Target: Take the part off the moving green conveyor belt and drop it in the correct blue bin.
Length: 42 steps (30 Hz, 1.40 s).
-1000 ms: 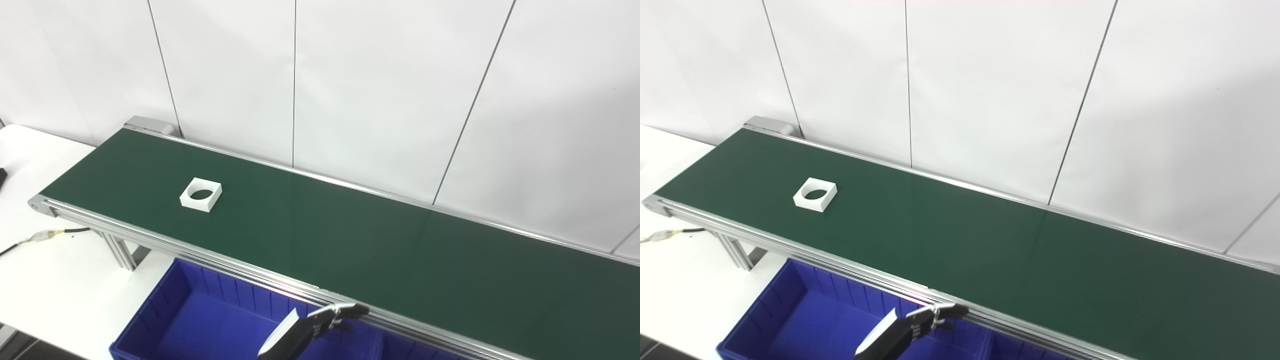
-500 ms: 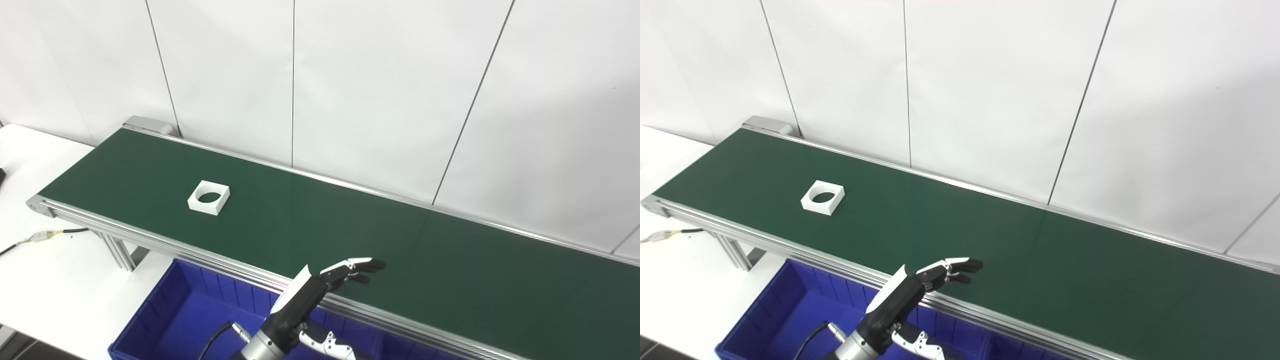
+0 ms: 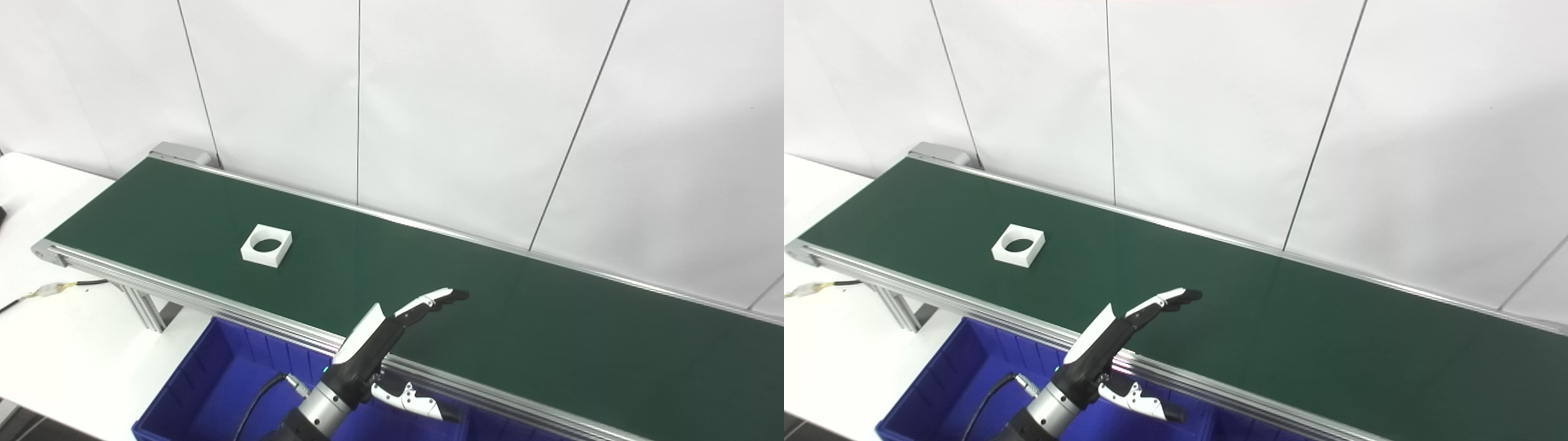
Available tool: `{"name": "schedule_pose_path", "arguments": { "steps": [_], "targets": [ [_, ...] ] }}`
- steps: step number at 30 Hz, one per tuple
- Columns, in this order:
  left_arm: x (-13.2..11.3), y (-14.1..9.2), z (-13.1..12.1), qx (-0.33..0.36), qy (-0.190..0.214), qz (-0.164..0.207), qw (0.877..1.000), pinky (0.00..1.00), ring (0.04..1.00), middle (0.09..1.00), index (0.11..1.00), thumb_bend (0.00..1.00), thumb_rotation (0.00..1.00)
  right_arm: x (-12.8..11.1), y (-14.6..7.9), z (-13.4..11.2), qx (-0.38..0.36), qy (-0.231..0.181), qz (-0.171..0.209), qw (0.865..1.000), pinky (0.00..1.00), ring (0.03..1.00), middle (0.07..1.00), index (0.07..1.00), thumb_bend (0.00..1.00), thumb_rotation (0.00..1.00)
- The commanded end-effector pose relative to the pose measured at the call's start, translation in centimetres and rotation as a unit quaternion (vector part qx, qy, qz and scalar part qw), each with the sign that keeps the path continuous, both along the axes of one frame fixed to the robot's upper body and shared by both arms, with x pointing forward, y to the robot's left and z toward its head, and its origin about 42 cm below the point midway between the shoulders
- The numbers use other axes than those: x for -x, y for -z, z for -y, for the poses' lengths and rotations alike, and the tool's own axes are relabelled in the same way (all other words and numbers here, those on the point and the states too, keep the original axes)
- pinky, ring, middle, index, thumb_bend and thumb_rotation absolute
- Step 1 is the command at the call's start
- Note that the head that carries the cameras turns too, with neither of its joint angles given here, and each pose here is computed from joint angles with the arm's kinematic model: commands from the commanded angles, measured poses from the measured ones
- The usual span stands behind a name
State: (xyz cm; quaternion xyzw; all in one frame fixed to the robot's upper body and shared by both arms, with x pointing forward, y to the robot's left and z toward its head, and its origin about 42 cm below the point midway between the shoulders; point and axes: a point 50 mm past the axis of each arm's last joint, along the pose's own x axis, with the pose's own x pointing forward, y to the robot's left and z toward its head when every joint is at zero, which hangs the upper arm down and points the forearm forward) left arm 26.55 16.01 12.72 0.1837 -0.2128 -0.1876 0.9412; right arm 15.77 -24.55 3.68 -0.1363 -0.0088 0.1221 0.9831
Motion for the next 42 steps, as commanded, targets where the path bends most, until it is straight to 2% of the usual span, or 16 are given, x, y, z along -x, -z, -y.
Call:
{"name": "schedule_pose_path", "arguments": {
  "steps": [1, 5, 14, 20, 23, 28, 37, 38, 42],
  "targets": [
    [-1.3, -2.2, -0.3, -0.010, -0.012, 0.042, 0.999, 0.87, 0.905, 0.921, 0.888, 0.86, 0.41, -0.5, -1.3, -0.1, -0.008, -0.003, 0.048, 0.999, 0.67, 0.777, 0.822, 0.817, 1.00, 0.28],
    [-2.6, -3.4, -1.6, -0.054, -0.047, 0.050, 0.996, 0.86, 0.900, 0.927, 0.890, 0.86, 0.44, -0.6, -1.2, -0.1, -0.005, -0.001, 0.048, 0.999, 0.66, 0.773, 0.817, 0.810, 1.00, 0.30],
    [-5.3, -4.9, -5.0, -0.084, -0.079, 0.050, 0.992, 0.88, 0.919, 0.942, 0.897, 0.85, 0.38, -0.7, -1.0, -0.1, -0.010, -0.002, 0.044, 0.999, 0.67, 0.773, 0.815, 0.805, 1.00, 0.29],
    [-6.7, -5.6, -6.8, -0.118, -0.108, 0.052, 0.986, 0.87, 0.923, 0.942, 0.900, 0.87, 0.39, -0.9, -1.1, -0.1, -0.012, -0.002, 0.047, 0.999, 0.66, 0.769, 0.812, 0.805, 1.00, 0.28],
    [-7.4, -5.8, -7.5, -0.126, -0.109, 0.042, 0.985, 0.87, 0.932, 0.951, 0.901, 0.87, 0.35, -0.9, -1.1, -0.1, -0.008, -0.002, 0.047, 0.999, 0.66, 0.764, 0.809, 0.806, 1.00, 0.29],
    [-8.9, -5.9, -9.1, -0.146, -0.112, 0.031, 0.982, 0.88, 0.941, 0.957, 0.905, 0.91, 0.36, -0.9, -1.0, 0.0, -0.005, -0.001, 0.046, 0.999, 0.66, 0.768, 0.811, 0.805, 1.00, 0.31],
    [-10.9, -6.1, -11.8, -0.161, -0.139, 0.007, 0.977, 0.88, 0.943, 0.950, 0.899, 0.89, 0.33, -1.1, -0.9, -0.1, -0.010, -0.002, 0.044, 0.999, 0.67, 0.773, 0.815, 0.807, 1.00, 0.29],
    [-11.1, -6.1, -12.1, -0.162, -0.141, 0.004, 0.977, 0.85, 0.927, 0.951, 0.898, 0.89, 0.32, -1.1, -0.9, -0.1, -0.009, -0.003, 0.044, 0.999, 0.66, 0.773, 0.816, 0.808, 1.00, 0.29],
    [-11.9, -5.9, -13.1, -0.165, -0.151, -0.014, 0.974, 0.87, 0.940, 0.954, 0.901, 0.89, 0.30, -1.3, -0.8, -0.1, -0.008, -0.003, 0.043, 0.999, 0.66, 0.769, 0.814, 0.811, 1.00, 0.30]
  ]
}}
